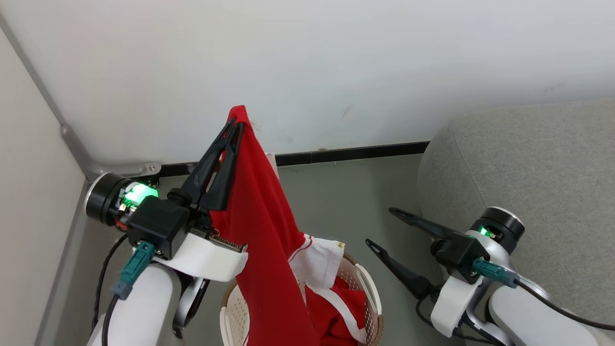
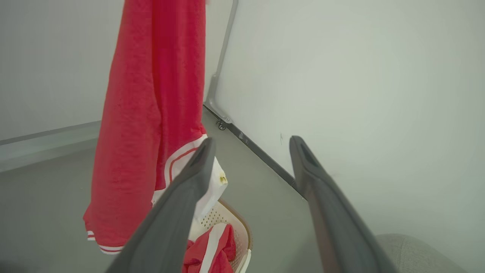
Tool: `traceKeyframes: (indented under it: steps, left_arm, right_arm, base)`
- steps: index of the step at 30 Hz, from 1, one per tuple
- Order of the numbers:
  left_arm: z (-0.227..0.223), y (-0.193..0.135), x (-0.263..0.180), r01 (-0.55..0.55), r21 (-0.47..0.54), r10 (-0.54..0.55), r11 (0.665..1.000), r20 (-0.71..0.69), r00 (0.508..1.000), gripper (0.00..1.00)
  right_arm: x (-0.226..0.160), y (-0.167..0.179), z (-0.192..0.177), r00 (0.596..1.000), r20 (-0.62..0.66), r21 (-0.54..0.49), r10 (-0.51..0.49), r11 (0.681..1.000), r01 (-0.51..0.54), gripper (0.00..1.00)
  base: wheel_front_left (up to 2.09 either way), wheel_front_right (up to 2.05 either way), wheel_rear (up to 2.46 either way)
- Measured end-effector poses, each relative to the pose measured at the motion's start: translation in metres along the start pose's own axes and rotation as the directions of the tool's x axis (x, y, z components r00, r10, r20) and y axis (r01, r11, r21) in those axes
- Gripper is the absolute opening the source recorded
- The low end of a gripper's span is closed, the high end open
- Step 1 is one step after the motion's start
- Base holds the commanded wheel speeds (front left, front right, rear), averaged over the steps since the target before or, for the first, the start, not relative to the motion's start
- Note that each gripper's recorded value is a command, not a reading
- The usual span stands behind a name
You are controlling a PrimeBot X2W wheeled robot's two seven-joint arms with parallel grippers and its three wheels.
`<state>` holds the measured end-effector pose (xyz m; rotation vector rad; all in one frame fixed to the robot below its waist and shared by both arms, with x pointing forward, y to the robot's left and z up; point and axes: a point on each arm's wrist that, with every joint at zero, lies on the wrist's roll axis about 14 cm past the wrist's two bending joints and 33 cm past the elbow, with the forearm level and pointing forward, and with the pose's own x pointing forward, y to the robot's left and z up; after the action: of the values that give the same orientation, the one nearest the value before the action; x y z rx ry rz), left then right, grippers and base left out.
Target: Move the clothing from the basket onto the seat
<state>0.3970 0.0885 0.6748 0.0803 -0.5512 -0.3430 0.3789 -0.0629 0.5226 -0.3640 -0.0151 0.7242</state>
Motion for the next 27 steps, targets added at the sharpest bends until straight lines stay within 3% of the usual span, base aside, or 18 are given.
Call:
traceKeyframes:
  steps: [12, 19, 27]
  left_arm:
    - [0.024, -0.021, 0.008, 0.080, -0.003, -0.080, 0.997, 0.070, 0.994, 0.00]
    - [0.025, -0.033, 0.010, 0.110, -0.018, -0.108, 0.994, 0.071, 0.992, 0.00]
    - [0.032, -0.042, 0.014, 0.144, -0.009, -0.142, 0.990, 0.092, 0.986, 0.00]
  right_arm:
    - [0.007, 0.019, 0.001, 0.989, -0.070, -0.067, 0.129, 0.989, -0.134, 1.00]
    - [0.010, 0.055, 0.001, 0.967, -0.075, 0.018, 0.242, 0.970, -0.241, 1.00]
    - [0.016, 0.044, 0.007, 0.965, -0.085, -0.011, 0.249, 0.968, -0.251, 1.00]
  base:
    - [0.00, 0.00, 0.00]
    - [0.00, 0.00, 0.00]
    - [0.00, 0.00, 0.00]
